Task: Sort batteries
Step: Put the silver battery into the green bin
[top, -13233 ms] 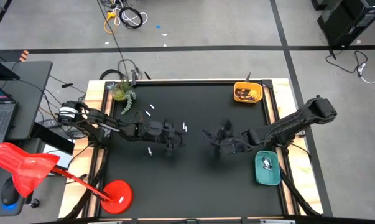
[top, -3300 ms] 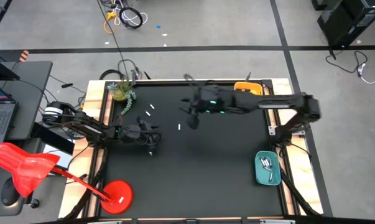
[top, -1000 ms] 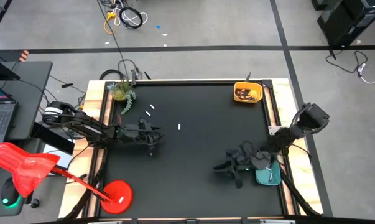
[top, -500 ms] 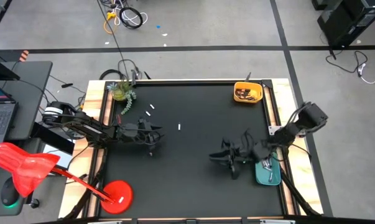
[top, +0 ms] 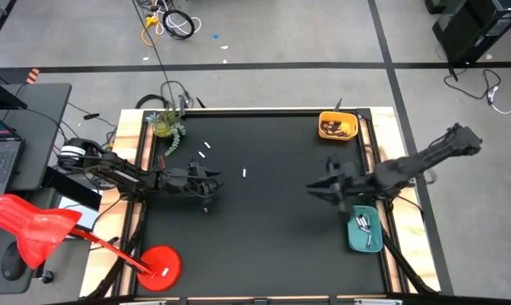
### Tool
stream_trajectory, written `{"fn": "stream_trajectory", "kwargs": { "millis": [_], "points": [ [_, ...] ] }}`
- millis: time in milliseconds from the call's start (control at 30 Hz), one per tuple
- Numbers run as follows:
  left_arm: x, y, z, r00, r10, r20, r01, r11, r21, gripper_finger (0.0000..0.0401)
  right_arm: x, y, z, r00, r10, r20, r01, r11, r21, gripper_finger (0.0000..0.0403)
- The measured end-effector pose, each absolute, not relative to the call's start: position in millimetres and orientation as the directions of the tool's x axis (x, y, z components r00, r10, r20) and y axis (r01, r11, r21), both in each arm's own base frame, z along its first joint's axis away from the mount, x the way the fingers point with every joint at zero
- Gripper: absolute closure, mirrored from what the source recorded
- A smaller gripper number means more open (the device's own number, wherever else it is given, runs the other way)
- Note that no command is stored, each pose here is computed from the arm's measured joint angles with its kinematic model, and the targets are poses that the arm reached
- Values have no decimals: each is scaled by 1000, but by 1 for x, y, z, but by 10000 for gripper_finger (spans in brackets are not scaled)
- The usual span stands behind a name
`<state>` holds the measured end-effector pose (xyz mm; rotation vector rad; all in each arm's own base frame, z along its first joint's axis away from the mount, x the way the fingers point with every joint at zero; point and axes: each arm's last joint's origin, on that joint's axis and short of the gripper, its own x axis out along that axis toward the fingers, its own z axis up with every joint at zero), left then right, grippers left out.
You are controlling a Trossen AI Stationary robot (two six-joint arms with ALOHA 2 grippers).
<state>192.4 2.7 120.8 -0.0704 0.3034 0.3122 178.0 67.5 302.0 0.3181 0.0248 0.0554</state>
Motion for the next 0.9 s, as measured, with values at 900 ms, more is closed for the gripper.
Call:
{"fn": "stream_trajectory", "kwargs": {
  "millis": [900],
  "points": [
    [202,2,130,919,291,-265,-313,949,-46,203,182,110,315,965,255,-59,-164,765,622,305]
  ]
}}
